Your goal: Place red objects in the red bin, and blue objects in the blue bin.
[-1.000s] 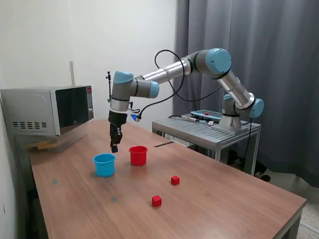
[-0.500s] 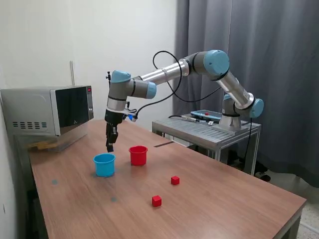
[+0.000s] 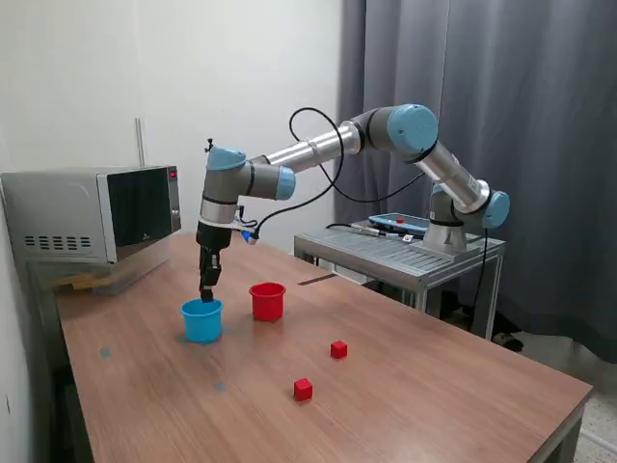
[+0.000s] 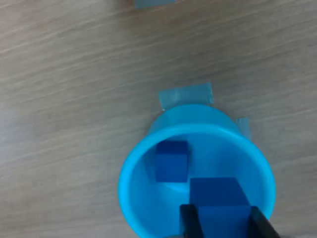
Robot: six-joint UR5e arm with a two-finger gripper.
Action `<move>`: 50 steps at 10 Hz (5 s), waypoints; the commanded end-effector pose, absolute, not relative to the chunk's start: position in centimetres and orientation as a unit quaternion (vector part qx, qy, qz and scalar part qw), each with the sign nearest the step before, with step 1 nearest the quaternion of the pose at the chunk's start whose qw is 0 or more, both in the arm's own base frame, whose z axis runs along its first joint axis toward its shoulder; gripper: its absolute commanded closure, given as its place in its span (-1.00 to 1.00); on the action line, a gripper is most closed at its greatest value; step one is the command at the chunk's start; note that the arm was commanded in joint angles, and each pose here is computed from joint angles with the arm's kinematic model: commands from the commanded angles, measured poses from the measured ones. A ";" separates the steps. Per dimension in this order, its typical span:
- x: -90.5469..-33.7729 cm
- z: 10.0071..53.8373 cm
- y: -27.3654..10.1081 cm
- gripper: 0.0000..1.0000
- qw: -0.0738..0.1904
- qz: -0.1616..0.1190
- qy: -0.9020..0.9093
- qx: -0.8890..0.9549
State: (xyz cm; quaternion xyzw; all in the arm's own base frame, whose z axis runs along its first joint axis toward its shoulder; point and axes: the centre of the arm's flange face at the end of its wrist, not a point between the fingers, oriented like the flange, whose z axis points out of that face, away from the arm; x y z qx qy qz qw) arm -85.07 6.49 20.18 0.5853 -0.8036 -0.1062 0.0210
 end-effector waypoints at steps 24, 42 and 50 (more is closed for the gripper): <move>-78.9 22.4 -23.5 -1.00 0.027 -0.083 -0.780 0.620; -79.8 11.7 -25.0 -1.00 0.023 -0.086 -0.768 0.634; -81.6 12.3 -23.4 -1.00 0.039 -0.093 -0.798 0.595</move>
